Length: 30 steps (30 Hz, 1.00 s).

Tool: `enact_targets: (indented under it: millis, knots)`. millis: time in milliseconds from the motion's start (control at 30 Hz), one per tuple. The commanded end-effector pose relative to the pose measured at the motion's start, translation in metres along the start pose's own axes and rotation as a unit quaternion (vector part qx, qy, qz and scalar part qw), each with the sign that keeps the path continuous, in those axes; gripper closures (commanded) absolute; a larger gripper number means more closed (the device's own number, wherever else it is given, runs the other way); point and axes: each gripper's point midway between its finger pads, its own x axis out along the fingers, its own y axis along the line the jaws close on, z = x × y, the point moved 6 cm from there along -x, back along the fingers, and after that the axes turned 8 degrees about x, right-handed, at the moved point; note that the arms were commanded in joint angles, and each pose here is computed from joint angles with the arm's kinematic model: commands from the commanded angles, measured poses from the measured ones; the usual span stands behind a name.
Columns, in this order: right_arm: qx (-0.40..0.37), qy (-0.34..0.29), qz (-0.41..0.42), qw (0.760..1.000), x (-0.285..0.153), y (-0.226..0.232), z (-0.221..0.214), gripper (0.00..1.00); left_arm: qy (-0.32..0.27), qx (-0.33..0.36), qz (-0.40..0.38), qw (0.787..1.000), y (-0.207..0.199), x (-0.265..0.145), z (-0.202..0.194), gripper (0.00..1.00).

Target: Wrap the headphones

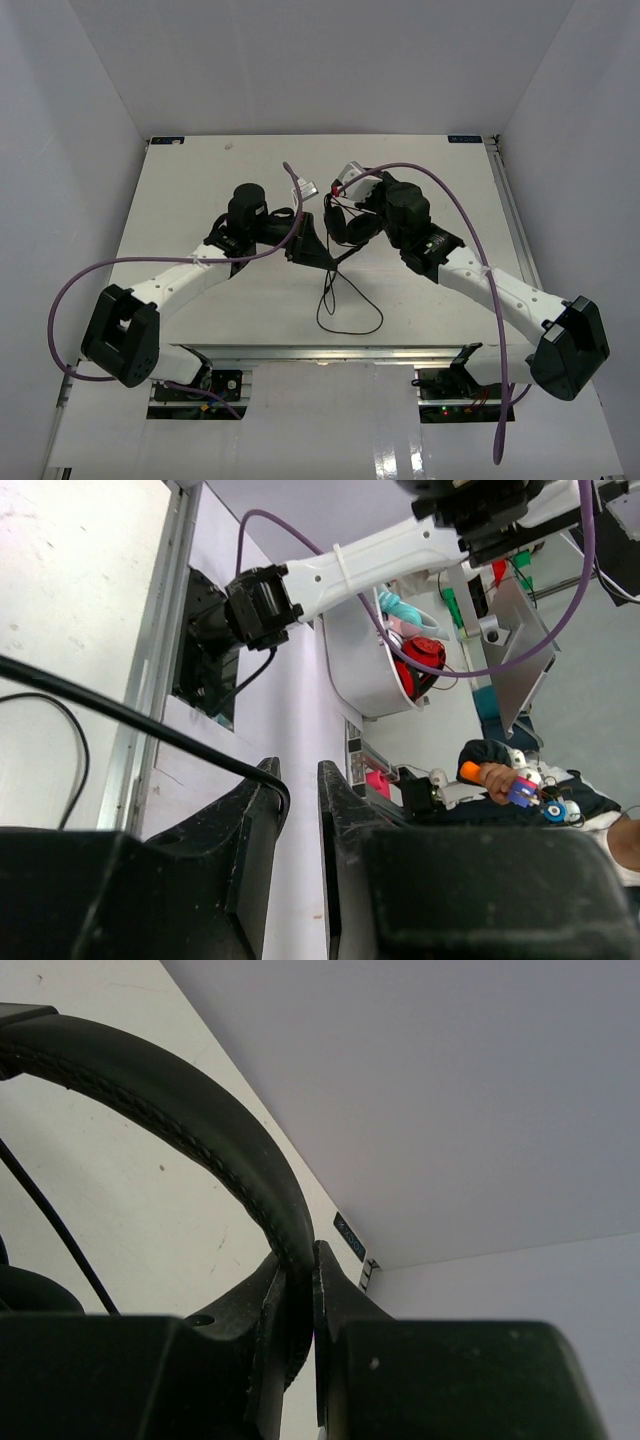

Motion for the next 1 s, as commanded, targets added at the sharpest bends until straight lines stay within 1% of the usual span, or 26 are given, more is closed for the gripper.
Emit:
enact_targets:
  millis: [0, 167, 300, 367, 433, 500, 533, 600, 633, 700, 800, 867, 900, 967]
  knots:
    - [0.078, -0.025, -0.049, 0.995, 0.002, -0.027, 0.028, 0.92, -0.012, 0.049, -0.035, 0.998, -0.022, 0.006, -0.005, 0.67]
    - [0.119, -0.006, -0.064, 0.991, 0.010, -0.029, 0.027, 0.92, -0.019, 0.056, -0.041, 0.997, -0.026, 0.017, -0.019, 0.67]
    - [0.156, 0.005, -0.073, 0.985, 0.014, -0.028, 0.025, 0.92, -0.040, 0.073, -0.037, 0.996, -0.031, 0.020, -0.024, 0.68]
    - [0.184, 0.013, -0.071, 0.980, 0.017, -0.025, 0.023, 0.92, -0.060, 0.088, -0.030, 0.994, -0.032, 0.021, -0.025, 0.69]
    - [0.209, 0.019, -0.071, 0.975, 0.019, -0.023, 0.022, 0.92, -0.096, 0.102, -0.002, 0.990, -0.027, 0.023, -0.024, 0.69]
    - [0.237, 0.027, -0.068, 0.969, 0.022, -0.020, 0.020, 0.92, -0.125, 0.131, 0.026, 0.983, -0.026, 0.024, -0.024, 0.68]
    - [0.262, 0.038, -0.060, 0.962, 0.022, -0.017, 0.017, 0.92, -0.131, 0.141, 0.034, 0.981, -0.026, 0.028, -0.026, 0.68]
    - [0.298, 0.041, -0.039, 0.953, 0.023, -0.016, 0.021, 0.92, -0.160, 0.163, 0.072, 0.971, -0.018, 0.035, -0.024, 0.68]
    - [0.313, 0.042, -0.021, 0.949, 0.023, -0.013, 0.022, 0.92, -0.164, 0.176, 0.083, 0.967, -0.014, 0.040, -0.025, 0.68]
    - [0.339, 0.047, -0.001, 0.940, 0.023, -0.013, 0.022, 0.92, -0.157, 0.181, 0.096, 0.966, -0.003, 0.052, -0.030, 0.67]
    - [0.384, 0.051, 0.031, 0.921, 0.022, -0.014, 0.023, 0.92, -0.160, 0.193, 0.122, 0.960, 0.014, 0.066, -0.028, 0.66]
    - [0.408, 0.054, 0.044, 0.910, 0.020, -0.018, 0.022, 0.92, -0.151, 0.212, 0.136, 0.956, 0.024, 0.080, -0.027, 0.66]
    - [0.418, 0.056, 0.051, 0.906, 0.020, -0.019, 0.021, 0.92, -0.140, 0.213, 0.154, 0.955, 0.037, 0.088, -0.030, 0.66]
    - [0.450, 0.063, 0.054, 0.889, 0.016, -0.023, 0.021, 0.92, -0.131, 0.241, 0.186, 0.943, 0.049, 0.098, -0.032, 0.66]
